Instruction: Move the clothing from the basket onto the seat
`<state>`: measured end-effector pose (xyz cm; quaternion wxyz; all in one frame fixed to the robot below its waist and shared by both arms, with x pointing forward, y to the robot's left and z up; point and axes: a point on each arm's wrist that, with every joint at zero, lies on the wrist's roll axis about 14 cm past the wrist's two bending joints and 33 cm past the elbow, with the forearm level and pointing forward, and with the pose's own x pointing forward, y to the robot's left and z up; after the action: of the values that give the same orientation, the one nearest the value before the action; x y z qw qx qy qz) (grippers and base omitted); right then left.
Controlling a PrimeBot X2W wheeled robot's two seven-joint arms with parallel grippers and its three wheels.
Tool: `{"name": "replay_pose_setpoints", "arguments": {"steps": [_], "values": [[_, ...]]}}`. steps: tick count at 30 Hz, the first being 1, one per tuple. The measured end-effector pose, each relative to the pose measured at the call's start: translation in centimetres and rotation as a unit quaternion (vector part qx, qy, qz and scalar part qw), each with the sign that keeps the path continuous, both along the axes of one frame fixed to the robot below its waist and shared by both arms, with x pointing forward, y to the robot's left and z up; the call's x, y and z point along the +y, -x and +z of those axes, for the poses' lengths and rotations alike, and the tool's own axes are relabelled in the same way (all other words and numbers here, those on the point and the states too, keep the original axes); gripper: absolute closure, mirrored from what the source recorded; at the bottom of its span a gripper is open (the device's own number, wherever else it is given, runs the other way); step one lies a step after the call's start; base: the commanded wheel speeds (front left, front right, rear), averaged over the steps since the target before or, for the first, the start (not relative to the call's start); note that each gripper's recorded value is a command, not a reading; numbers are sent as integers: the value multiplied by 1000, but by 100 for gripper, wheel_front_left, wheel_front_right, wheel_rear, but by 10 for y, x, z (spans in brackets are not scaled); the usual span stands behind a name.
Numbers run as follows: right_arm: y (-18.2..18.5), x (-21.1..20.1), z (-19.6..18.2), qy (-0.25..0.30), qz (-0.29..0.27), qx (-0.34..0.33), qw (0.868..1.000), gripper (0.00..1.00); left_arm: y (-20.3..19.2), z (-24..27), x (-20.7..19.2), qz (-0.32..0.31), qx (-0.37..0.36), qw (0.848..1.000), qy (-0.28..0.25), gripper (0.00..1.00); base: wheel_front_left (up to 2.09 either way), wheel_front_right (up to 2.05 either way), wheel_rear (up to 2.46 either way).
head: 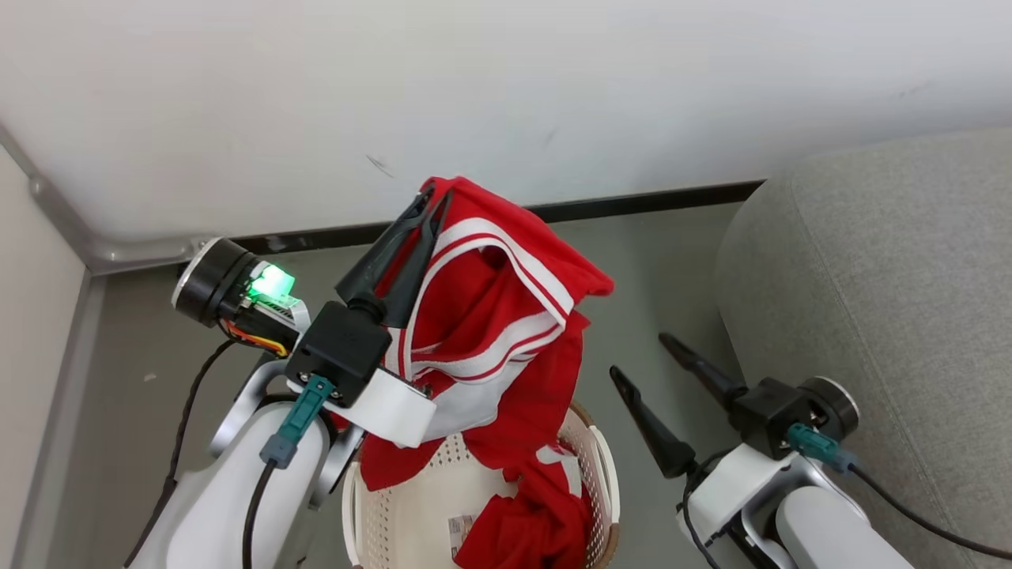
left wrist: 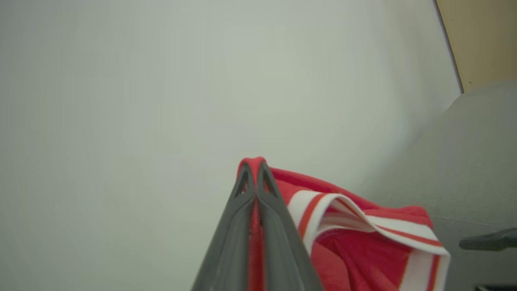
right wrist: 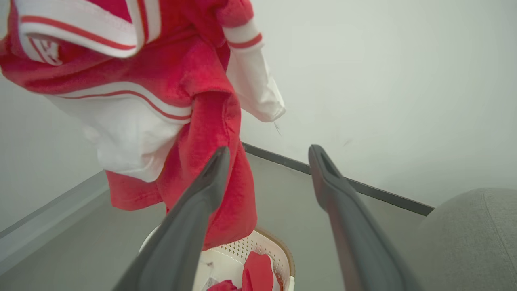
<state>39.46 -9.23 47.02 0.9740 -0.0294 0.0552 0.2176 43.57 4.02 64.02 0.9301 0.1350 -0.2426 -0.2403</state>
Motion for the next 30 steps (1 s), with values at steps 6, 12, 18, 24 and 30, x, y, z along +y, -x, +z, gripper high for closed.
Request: {"name": "replay_pose_setpoints", "arguments": {"steps": [6,12,18,24,30], "values": [[12,10,-3,7,31,20,999,0,15,16,-9,-20,-21,1000,1,100,0,0,0],[22,28,-2,8,69,33,997,0,24,25,-12,-26,-32,999,-2,100,0,0,0],[25,43,4,8,98,35,995,0,33,28,-15,-34,-36,999,-3,100,0,0,0],[29,54,7,20,128,35,991,0,43,32,-23,-51,-41,998,-4,100,0,0,0],[23,63,14,42,153,23,987,0,49,35,-28,-61,-40,997,0,100,0,0,0]]}}
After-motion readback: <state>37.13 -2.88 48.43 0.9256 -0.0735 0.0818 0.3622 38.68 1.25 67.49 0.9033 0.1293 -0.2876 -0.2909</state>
